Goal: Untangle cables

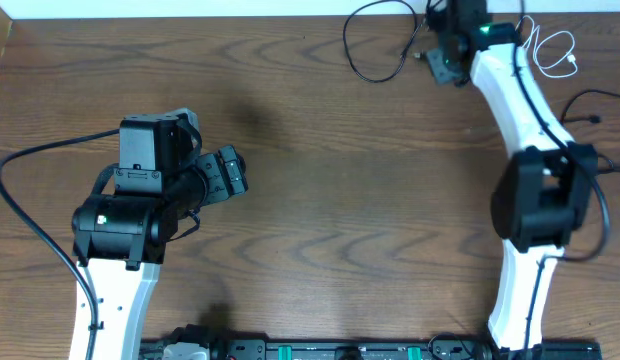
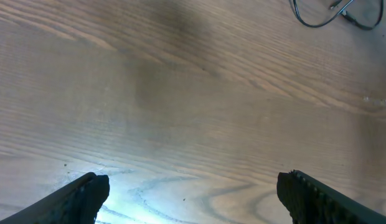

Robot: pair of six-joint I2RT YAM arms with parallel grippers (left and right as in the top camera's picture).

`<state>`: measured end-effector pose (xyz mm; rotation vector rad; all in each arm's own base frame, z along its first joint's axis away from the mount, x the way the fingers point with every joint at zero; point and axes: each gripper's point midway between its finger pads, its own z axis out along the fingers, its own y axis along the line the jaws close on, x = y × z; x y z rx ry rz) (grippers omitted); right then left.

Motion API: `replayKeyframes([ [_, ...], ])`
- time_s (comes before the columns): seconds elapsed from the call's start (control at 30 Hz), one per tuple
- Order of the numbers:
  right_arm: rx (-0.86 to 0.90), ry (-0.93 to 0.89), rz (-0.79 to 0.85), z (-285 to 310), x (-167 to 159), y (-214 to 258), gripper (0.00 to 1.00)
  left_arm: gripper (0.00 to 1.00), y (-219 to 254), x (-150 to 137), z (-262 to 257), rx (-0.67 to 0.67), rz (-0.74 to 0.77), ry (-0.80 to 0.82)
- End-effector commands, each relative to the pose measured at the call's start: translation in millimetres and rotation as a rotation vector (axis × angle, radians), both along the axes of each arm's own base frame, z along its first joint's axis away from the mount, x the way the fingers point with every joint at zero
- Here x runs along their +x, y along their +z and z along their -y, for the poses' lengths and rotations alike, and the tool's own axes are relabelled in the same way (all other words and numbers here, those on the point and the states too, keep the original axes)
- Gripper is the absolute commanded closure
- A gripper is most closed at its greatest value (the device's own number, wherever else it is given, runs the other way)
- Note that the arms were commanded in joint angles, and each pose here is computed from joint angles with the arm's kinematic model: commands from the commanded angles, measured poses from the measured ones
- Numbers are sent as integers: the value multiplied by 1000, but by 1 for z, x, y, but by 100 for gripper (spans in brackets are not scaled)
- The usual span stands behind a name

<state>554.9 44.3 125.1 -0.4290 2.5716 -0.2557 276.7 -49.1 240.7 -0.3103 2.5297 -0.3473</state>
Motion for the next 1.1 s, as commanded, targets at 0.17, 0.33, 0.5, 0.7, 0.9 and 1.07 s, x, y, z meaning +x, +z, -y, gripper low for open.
replayKeyframes([
  [0.17, 96, -338, -288, 59, -85, -17, 93, 8, 3, 1, -2, 9, 9, 1],
  [0.33, 86, -430, -433, 97, -126, -63, 99, 8, 3, 1, -2, 9, 9, 1],
  [0.5, 86, -473, -506, 117, -154, -102, 99, 8, 3, 1, -2, 9, 9, 1],
  [0.7, 70, -462, -514, 129, -166, -130, 99, 8, 3, 1, -2, 9, 9, 1],
  [0.9, -15, -551, -444, 177, -169, -142, 99, 8, 3, 1, -2, 9, 9, 1],
  [1.07, -64, -682, -305, 245, -162, -138, 99, 8, 3, 1, -2, 9, 9, 1],
])
